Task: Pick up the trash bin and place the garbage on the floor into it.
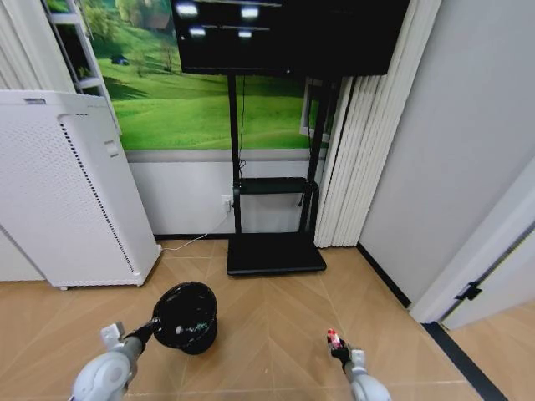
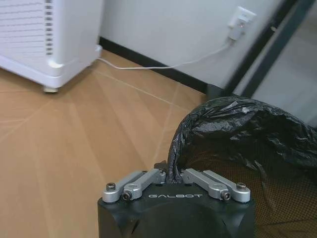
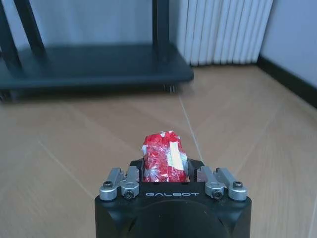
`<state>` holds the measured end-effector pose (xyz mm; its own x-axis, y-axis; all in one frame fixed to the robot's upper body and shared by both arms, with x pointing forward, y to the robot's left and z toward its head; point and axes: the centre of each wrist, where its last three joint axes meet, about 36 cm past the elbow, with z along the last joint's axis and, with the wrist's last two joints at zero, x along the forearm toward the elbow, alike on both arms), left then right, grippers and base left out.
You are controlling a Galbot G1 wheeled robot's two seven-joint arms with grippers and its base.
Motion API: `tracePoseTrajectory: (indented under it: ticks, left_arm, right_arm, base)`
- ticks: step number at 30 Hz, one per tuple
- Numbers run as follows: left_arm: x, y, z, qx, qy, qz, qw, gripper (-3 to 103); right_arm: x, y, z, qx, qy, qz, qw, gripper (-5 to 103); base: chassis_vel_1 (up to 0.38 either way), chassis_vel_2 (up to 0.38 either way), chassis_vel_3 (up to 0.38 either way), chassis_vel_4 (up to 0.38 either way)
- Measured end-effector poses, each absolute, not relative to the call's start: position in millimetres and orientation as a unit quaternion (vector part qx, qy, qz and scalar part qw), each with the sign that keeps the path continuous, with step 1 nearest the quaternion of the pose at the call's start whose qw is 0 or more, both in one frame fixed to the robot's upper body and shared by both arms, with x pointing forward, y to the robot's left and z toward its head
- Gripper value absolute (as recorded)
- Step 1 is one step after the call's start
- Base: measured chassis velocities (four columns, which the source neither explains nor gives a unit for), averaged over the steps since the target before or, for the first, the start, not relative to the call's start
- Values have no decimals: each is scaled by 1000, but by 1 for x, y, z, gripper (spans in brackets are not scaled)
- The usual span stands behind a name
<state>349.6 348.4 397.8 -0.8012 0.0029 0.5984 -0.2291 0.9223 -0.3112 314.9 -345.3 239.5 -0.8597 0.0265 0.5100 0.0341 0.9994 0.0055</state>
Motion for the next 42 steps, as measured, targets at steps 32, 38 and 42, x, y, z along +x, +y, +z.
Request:
tracePoseTrajectory:
  ticks: [32, 38, 42]
  left_arm:
    - [445, 190, 330, -221, -900, 158, 342, 3]
    - [435, 165, 322, -272, -884, 165, 342, 3]
    - [431, 160, 319, -279, -881, 169, 343, 3]
  right_arm:
    - [277, -275, 357, 271, -962, -14, 26, 45]
    - [272, -274, 341, 282, -959, 13, 36, 45]
    - [267, -275, 336, 292, -955, 38, 38, 45]
  base:
    - [0, 0, 0, 0]
    - [0, 0, 0, 0]
    - [0, 0, 0, 0]
